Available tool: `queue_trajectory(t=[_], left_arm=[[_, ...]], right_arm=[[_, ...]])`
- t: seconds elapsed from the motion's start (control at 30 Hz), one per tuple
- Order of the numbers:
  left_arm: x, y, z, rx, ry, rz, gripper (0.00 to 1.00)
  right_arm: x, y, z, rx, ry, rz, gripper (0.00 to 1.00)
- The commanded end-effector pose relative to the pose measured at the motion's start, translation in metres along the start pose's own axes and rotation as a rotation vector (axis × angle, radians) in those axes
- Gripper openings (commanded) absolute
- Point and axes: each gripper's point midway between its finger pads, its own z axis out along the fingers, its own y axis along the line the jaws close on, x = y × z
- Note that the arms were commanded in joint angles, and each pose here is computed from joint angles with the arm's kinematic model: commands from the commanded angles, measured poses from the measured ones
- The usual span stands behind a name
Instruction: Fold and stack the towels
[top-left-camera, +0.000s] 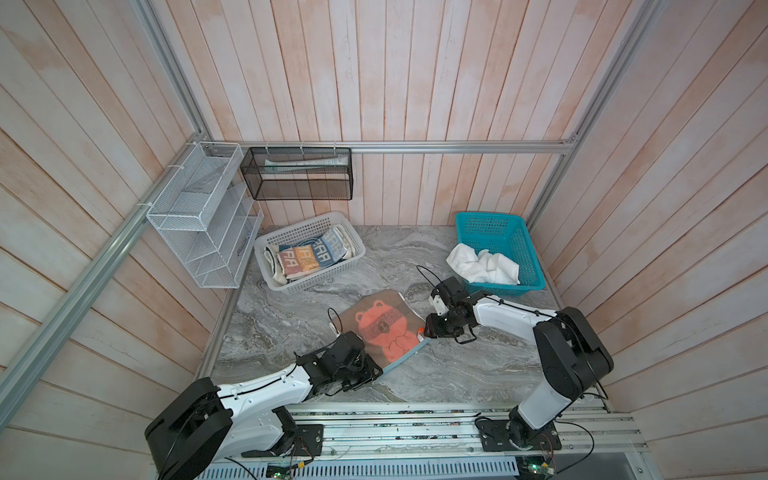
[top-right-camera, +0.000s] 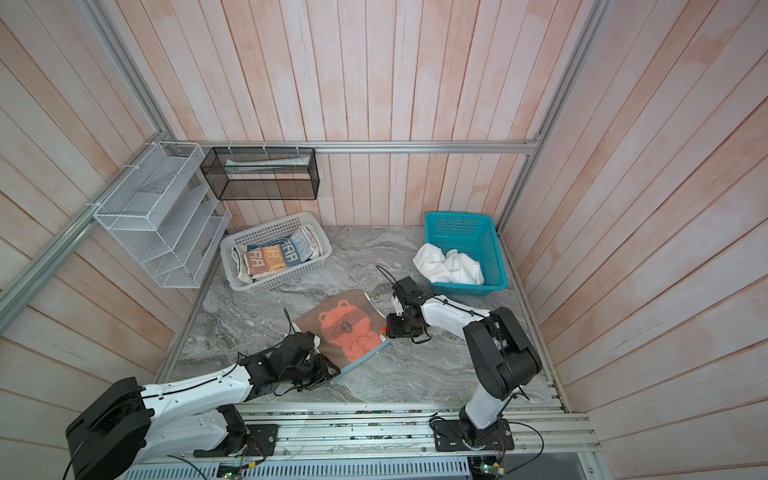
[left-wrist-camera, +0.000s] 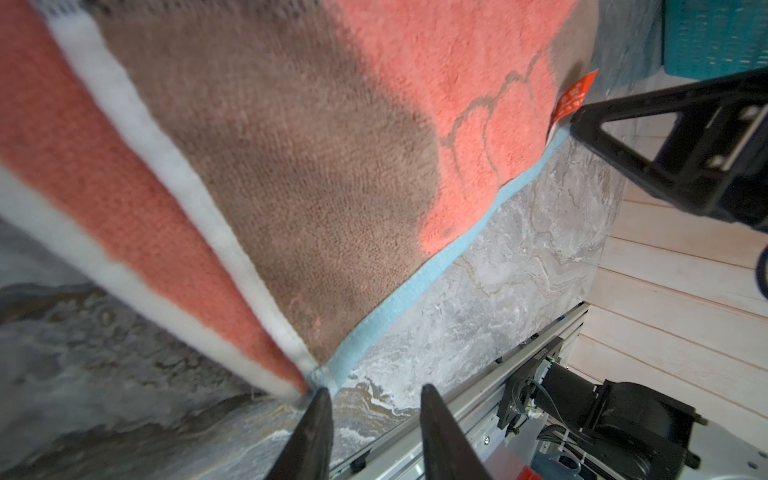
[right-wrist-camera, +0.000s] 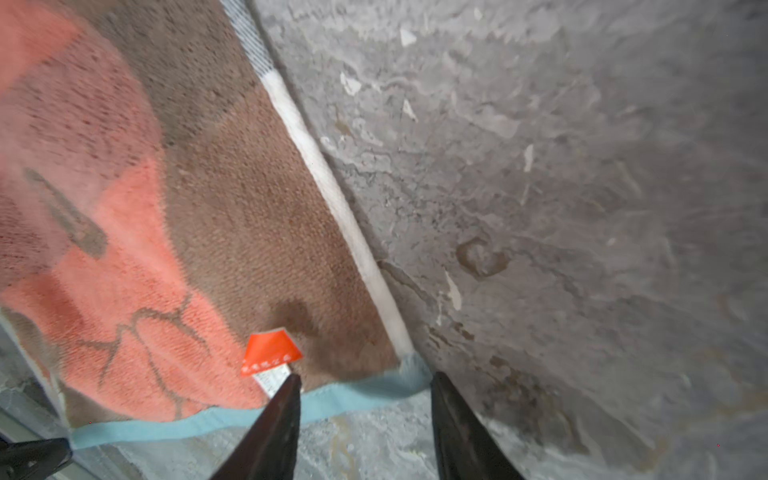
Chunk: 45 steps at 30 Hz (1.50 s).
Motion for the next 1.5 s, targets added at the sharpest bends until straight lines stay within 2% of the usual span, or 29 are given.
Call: queue_trajectory(t=[0.0, 0.1, 0.3, 0.43, 0.63, 0.7, 0.87, 1.07, 1.23, 1.4, 1.47], left_arm=[[0.001, 0.002, 0.007, 0.006, 0.007, -0.009, 0.38], [-0.002, 0.001, 0.01, 0.003, 0.005, -0.012, 0.39], [-0.001, 0.007, 0.013, -0.031, 0.025, -0.017, 0.49], [0.0, 0.014, 0.008, -0.052, 0.01, -0.025, 0.51], [-0.012, 0.015, 0.012, -0.037, -0.01, -0.037, 0.51], [-0.018, 0.012, 0.014, -0.032, -0.015, -0.03, 0.46], [-0.029, 0.001, 0.012, -0.017, -0.034, -0.006, 0.23], [-0.039, -0.01, -0.003, 0.005, -0.07, 0.021, 0.02], [-0.053, -0.027, -0.027, 0.034, -0.132, 0.073, 0.0], [-0.07, -0.059, -0.056, 0.07, -0.206, 0.197, 0.0], [-0.075, -0.068, -0.065, 0.069, -0.219, 0.229, 0.0]], right_arm=[[0.014, -0.003, 0.012, -0.017, 0.047, 0.013, 0.52], [0.022, -0.004, 0.015, -0.015, 0.065, 0.021, 0.53], [0.038, -0.014, 0.019, 0.021, 0.102, 0.031, 0.52], [0.044, -0.018, 0.02, 0.037, 0.109, 0.041, 0.44], [0.039, -0.008, 0.013, 0.04, 0.095, 0.023, 0.26], [0.037, -0.005, 0.008, 0.051, 0.091, 0.011, 0.23], [0.028, 0.004, -0.005, 0.058, 0.068, -0.006, 0.16], [0.022, 0.014, -0.024, 0.044, 0.03, -0.007, 0.16], [0.015, 0.02, -0.046, 0.037, -0.014, -0.003, 0.16], [0.016, 0.02, -0.065, 0.054, -0.038, 0.003, 0.17], [0.018, 0.021, -0.07, 0.048, -0.043, 0.005, 0.13]])
